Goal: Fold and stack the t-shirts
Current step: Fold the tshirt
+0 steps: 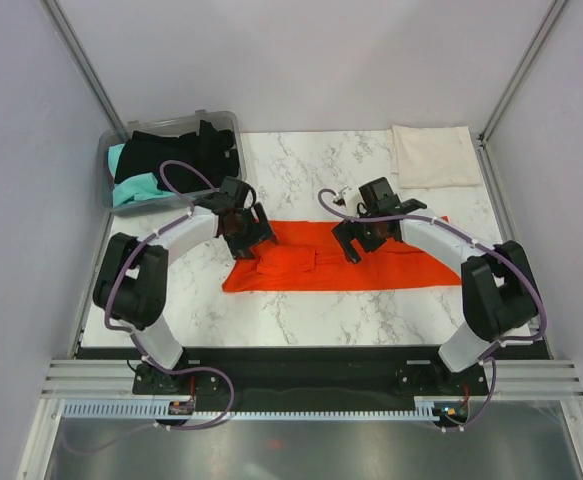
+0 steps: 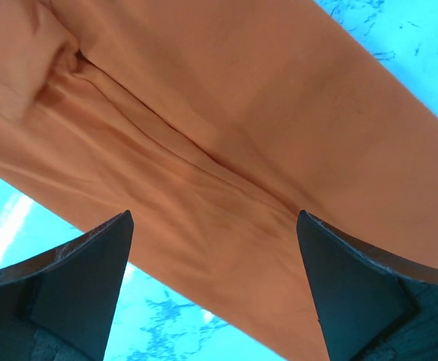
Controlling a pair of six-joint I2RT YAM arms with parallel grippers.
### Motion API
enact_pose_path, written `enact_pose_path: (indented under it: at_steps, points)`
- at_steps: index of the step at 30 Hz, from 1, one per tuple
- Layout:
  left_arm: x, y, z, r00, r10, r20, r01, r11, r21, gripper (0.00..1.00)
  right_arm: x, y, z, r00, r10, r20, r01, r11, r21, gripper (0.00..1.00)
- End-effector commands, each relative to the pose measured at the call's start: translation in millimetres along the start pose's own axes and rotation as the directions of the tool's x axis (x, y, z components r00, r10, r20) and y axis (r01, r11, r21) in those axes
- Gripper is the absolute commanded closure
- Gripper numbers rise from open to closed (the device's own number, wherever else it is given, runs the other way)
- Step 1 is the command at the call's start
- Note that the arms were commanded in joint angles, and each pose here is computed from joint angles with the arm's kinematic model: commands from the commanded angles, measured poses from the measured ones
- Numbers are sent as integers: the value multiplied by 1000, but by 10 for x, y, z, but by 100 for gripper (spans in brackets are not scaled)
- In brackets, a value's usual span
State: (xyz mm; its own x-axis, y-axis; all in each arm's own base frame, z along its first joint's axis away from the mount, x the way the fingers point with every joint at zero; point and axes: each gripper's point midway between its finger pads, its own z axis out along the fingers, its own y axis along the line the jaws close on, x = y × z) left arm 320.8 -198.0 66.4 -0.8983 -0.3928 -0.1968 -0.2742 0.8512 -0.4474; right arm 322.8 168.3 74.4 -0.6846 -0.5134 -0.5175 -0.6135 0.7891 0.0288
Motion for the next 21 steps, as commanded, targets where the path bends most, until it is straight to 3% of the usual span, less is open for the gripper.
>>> enact_pose_path:
  at_steps: [1,11,21]
  points:
    - [-128,-43,205,998,-50,32,51,998,-44,19,20,-55,158,985,-175,-8,174,984,-41,2]
    - [-338,14,691,1000,-17,25,20,991,-134,19,288,-39,488,981,-157,-112,149,986,-80,2]
    - [-676,-434,1075,992,121,15,-120,991,-62,24,581,-133,311,988,-85,-127,85,996,-7,2]
